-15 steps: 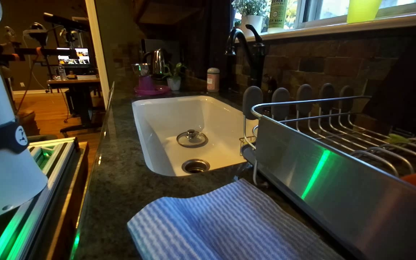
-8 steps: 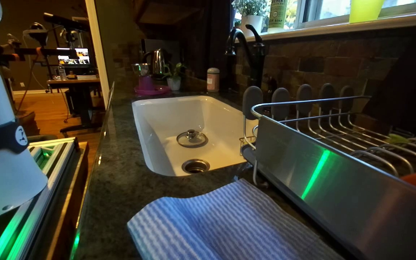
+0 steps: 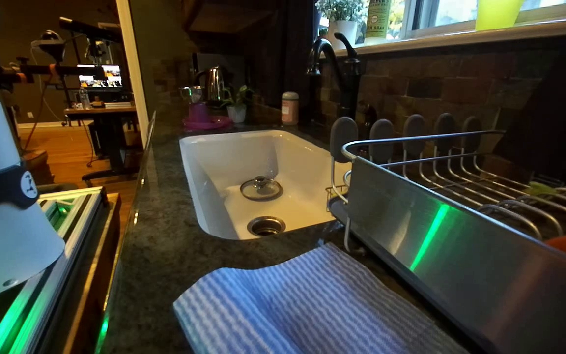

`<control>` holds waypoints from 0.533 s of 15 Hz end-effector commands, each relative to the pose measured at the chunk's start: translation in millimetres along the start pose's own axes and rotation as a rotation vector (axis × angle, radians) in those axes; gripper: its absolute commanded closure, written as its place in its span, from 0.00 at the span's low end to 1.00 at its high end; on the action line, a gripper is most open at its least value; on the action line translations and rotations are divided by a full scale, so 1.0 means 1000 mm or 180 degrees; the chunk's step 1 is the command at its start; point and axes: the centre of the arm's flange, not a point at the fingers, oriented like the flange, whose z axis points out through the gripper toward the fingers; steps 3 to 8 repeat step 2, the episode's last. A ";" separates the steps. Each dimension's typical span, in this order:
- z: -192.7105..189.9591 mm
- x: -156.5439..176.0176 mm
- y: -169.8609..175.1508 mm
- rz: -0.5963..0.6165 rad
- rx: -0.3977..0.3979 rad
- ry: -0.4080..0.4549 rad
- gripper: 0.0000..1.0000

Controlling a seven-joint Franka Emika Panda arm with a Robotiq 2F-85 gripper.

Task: Put the yellow cup on the window sill

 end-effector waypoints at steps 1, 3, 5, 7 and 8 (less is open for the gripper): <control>-0.008 0.001 -0.014 -0.0094 0.0073 -0.0032 0.00; -0.015 0.002 -0.021 -0.0128 0.0096 -0.0021 0.00; -0.015 0.002 -0.021 -0.0128 0.0096 -0.0021 0.00; -0.015 0.002 -0.021 -0.0128 0.0096 -0.0021 0.00; -0.015 0.002 -0.021 -0.0128 0.0096 -0.0021 0.00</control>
